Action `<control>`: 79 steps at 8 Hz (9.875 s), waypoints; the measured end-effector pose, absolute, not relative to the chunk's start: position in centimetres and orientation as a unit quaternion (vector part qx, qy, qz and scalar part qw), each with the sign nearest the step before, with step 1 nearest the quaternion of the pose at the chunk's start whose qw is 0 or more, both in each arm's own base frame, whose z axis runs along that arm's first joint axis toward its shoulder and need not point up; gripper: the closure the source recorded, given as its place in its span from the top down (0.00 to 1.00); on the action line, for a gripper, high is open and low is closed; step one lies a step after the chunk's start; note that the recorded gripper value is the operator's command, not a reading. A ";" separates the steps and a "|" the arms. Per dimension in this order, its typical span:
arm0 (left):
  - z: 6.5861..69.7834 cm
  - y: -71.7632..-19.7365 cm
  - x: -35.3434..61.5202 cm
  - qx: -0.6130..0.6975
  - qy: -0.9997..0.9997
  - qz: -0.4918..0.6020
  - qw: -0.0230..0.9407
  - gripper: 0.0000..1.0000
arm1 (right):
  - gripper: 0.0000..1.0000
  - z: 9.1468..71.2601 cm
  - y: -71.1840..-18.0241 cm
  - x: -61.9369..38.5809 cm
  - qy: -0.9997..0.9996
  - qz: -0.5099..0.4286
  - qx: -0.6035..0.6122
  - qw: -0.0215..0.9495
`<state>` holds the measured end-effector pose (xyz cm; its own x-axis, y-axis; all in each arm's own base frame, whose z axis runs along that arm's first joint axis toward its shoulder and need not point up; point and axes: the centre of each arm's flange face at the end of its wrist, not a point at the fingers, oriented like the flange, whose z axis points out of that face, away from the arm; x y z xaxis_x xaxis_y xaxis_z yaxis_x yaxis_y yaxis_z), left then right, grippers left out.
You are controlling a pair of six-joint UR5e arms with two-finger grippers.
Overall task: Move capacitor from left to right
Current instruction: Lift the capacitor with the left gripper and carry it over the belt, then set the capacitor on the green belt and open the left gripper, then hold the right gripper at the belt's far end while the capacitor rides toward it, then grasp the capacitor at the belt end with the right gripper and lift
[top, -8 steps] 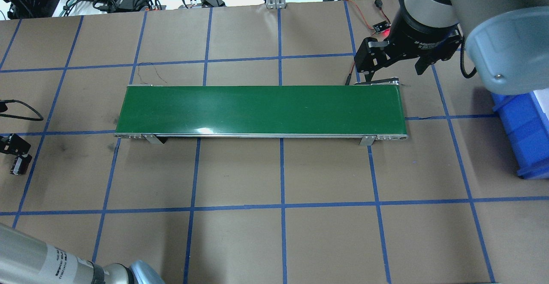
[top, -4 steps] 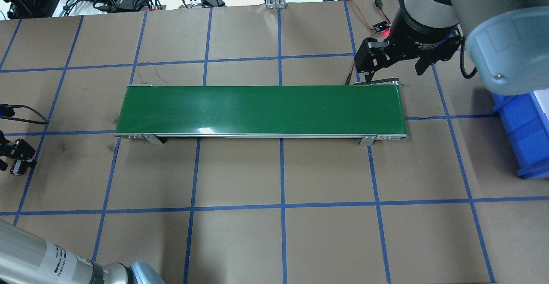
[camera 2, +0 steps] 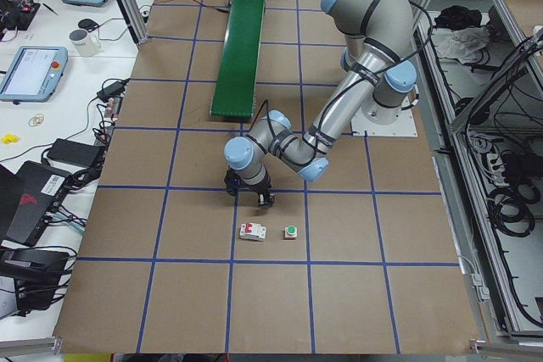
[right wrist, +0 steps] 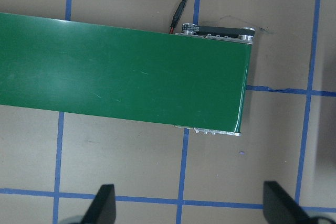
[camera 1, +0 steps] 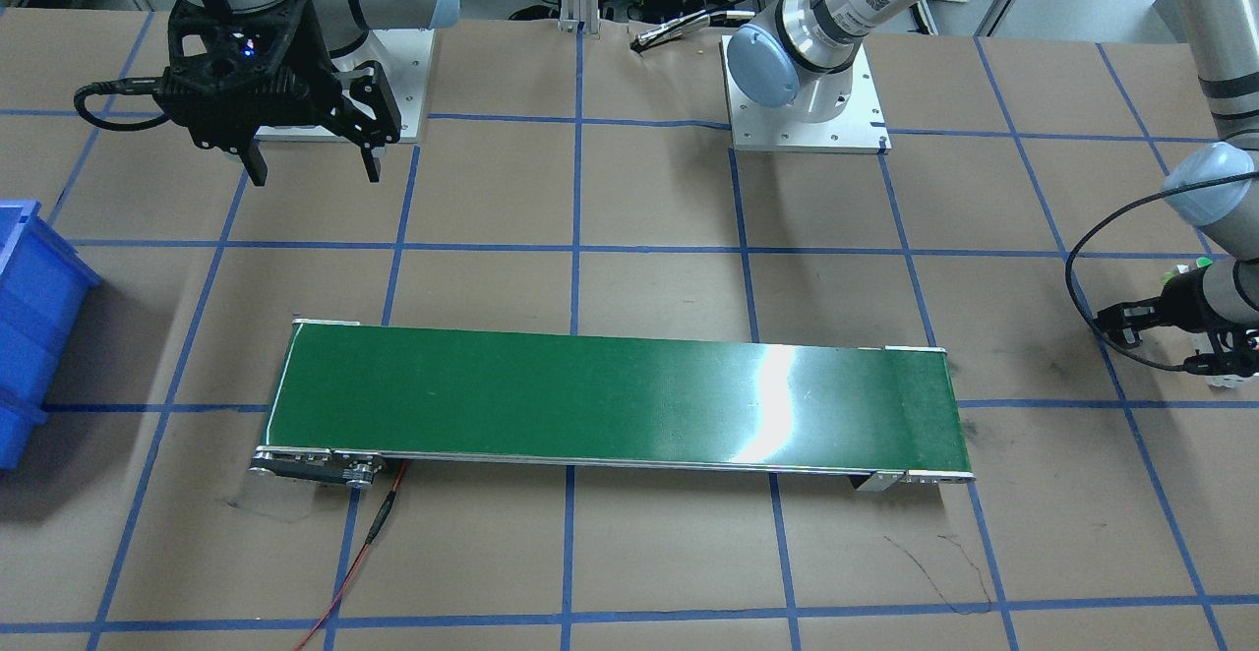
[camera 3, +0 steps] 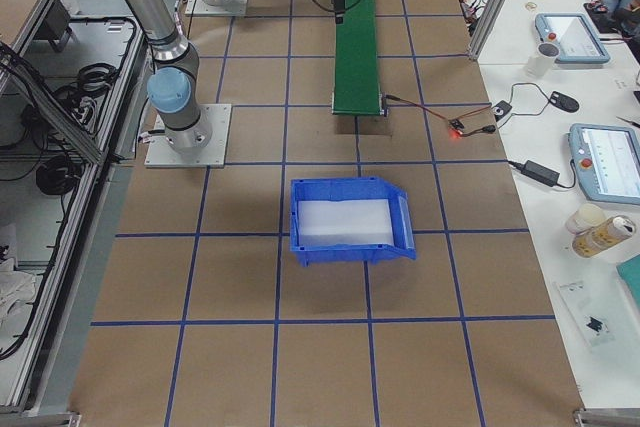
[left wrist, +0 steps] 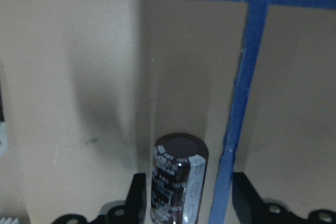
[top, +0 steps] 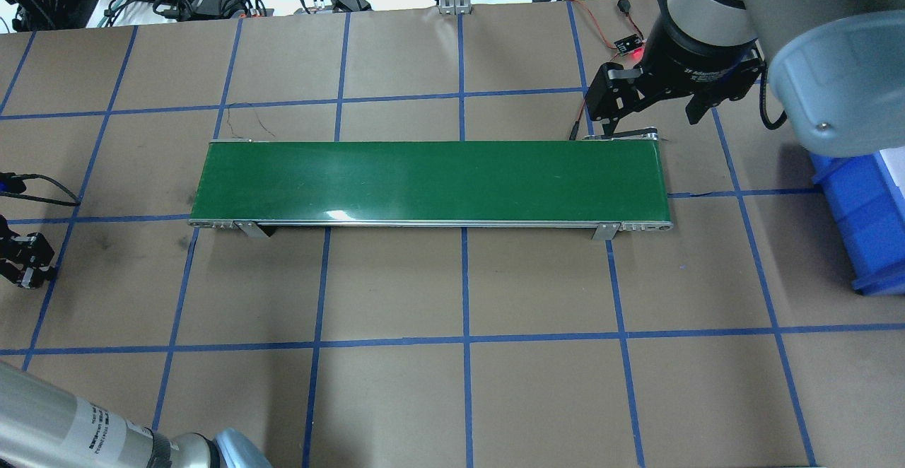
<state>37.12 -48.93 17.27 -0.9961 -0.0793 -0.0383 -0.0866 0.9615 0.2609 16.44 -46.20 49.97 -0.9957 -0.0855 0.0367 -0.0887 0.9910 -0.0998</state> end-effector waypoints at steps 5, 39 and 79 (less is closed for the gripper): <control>25.0 -48.0 35.0 -0.028 0.989 0.143 0.035 0.00 | 1.00 50.0 -46.2 16.5 -0.998 0.052 0.044 0.015; 45.5 -48.3 -8.0 0.053 0.998 0.002 0.028 1.00 | 1.00 37.1 -56.3 17.2 -0.999 0.033 0.037 0.014; 44.2 -48.8 -8.0 0.059 0.998 0.011 0.031 1.00 | 0.07 25.4 -58.3 14.2 -0.993 0.018 -0.107 -0.052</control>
